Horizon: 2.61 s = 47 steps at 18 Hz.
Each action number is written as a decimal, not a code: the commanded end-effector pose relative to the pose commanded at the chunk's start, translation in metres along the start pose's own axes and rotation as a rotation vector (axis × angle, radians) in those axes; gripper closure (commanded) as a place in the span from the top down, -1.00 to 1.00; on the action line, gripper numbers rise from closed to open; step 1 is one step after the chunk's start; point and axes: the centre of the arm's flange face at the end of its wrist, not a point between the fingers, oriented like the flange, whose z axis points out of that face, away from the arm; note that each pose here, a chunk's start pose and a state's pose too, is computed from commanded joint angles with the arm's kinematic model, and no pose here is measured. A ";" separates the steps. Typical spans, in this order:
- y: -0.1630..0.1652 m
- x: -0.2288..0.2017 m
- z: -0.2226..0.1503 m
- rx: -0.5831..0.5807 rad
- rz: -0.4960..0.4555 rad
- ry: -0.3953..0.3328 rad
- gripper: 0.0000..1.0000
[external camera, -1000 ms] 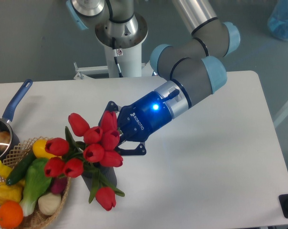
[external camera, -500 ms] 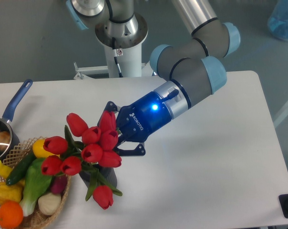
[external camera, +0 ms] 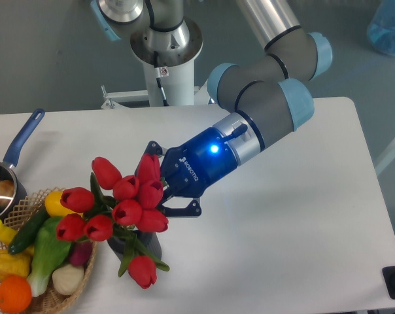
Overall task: Insert the flowers into the vase
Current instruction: 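Lower the tulip stems into the vase opening, then open the gripper to release the tulips in the vase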
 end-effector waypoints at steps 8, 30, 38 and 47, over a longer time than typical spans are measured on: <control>-0.002 0.001 0.000 0.001 0.003 0.001 -0.85; 0.053 -0.019 0.004 -0.035 -0.015 -0.013 -0.76; 0.091 -0.014 0.004 -0.058 -0.038 -0.020 -0.70; 0.126 -0.010 0.001 -0.093 -0.064 -0.034 -0.03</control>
